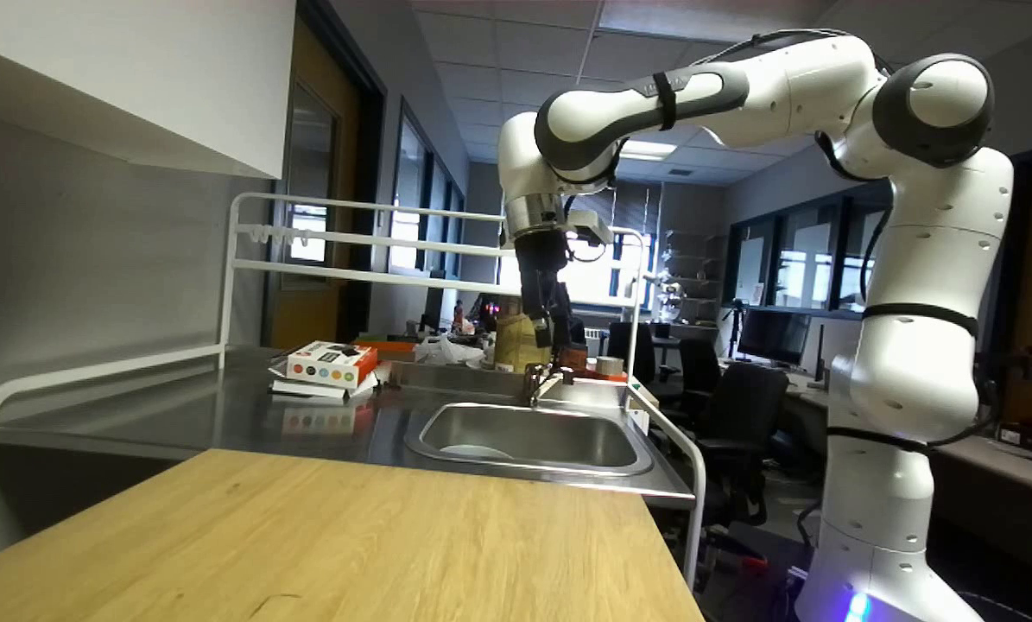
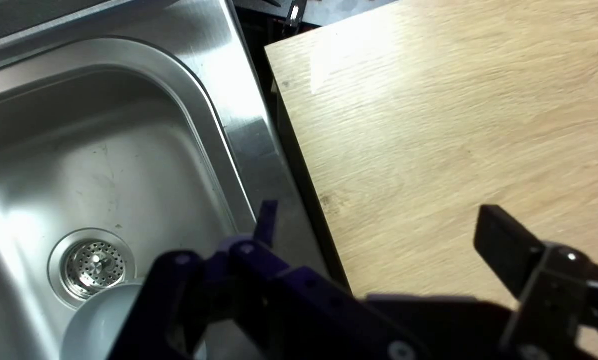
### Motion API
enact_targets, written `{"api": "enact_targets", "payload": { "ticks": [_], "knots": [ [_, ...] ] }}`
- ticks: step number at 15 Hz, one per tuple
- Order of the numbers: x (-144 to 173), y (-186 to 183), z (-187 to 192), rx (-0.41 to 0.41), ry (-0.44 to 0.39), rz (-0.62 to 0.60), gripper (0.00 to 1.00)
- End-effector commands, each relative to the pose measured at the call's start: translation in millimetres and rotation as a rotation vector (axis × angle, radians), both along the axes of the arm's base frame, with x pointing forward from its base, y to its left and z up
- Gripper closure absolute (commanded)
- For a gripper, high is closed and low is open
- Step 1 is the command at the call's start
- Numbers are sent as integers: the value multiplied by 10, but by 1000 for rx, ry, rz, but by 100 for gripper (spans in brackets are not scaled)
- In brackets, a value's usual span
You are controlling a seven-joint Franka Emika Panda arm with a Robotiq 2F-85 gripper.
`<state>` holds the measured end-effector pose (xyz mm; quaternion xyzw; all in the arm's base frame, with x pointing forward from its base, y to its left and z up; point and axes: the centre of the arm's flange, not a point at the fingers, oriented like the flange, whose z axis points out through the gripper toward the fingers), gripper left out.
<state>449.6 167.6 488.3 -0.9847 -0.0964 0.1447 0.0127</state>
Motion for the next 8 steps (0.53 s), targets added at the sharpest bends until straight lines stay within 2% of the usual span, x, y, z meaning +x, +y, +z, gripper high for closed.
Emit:
{"api": "enact_targets", "payload": {
  "ticks": [1, 4, 8],
  "knots": [
    [26, -15, -5, 0, 3, -7, 0],
    [161, -116, -44, -8, -1, -61, 0],
    [409, -448, -158, -3, -28, -211, 0]
  ]
}}
